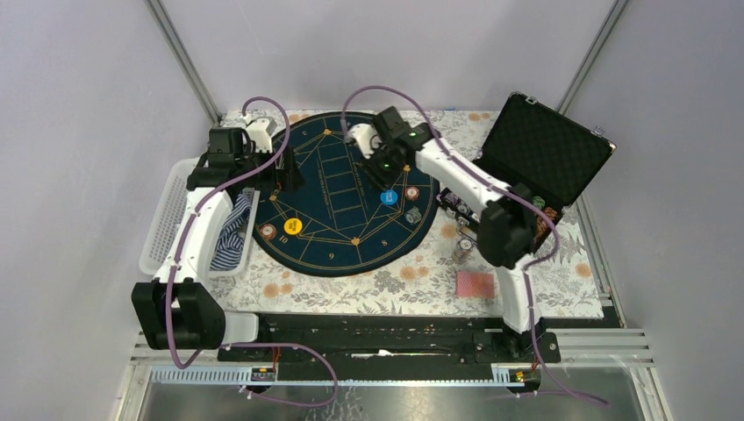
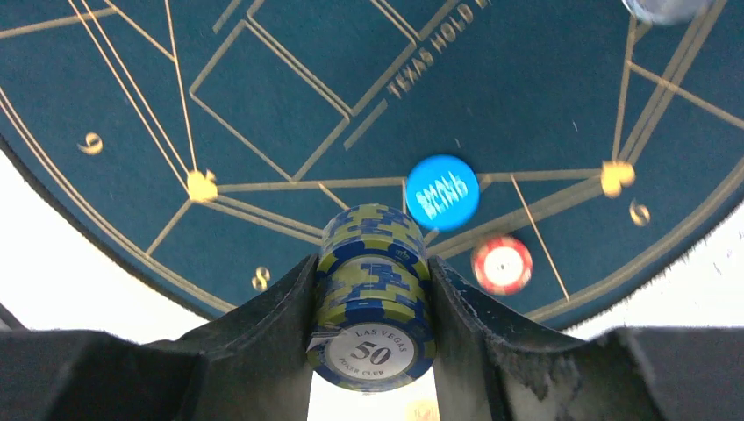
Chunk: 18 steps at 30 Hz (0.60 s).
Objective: Distribute texas hold em gaming equipment
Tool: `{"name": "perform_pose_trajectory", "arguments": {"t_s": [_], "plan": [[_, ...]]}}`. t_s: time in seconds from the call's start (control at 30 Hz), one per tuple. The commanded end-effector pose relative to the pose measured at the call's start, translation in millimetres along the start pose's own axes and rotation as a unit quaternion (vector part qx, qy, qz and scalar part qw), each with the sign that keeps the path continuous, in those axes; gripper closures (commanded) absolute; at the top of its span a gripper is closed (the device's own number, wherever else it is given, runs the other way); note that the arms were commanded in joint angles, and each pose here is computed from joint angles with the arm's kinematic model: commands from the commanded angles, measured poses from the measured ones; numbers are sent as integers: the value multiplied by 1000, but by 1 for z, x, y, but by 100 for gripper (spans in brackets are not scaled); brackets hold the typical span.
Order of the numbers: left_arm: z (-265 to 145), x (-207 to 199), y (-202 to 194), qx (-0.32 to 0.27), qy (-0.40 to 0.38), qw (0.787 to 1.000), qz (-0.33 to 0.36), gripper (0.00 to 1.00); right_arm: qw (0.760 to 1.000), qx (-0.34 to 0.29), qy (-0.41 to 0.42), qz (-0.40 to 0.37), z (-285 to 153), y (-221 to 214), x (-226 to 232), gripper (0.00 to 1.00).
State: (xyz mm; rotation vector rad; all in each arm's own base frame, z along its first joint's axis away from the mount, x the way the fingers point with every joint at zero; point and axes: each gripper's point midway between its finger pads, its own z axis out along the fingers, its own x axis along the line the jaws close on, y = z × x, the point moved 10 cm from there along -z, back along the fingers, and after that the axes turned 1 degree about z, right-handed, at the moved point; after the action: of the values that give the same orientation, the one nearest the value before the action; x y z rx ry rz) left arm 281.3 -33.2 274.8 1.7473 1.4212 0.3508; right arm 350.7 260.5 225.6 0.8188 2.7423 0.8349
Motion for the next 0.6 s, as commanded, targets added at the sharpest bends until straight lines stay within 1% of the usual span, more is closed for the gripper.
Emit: {"name": "perform_pose_trajectory", "arguments": {"t_s": [0.0, 0.23, 0.33, 0.43, 0.47, 0.57], "plan": [[-13, 3, 17, -51, 14, 999, -3, 1, 1000, 2, 12, -21, 29, 34, 22, 92], [-14, 8, 13, -53, 11, 998, -12, 1, 999, 2, 3, -47, 84, 53, 46, 91], [-13, 10, 13, -50, 9, 999, -14, 1, 998, 0, -8, -57, 96, 56, 53, 90], [-11, 11, 11, -47, 11, 999, -14, 1, 998, -6, -2, -56, 97, 57, 56, 91], [-12, 11, 11, -47, 10, 999, -13, 1, 998, -6, 1, -58, 97, 57, 58, 88], [-12, 10, 12, -48, 3, 999, -11, 1, 998, 9, 9, -67, 102, 48, 61, 70]]}}
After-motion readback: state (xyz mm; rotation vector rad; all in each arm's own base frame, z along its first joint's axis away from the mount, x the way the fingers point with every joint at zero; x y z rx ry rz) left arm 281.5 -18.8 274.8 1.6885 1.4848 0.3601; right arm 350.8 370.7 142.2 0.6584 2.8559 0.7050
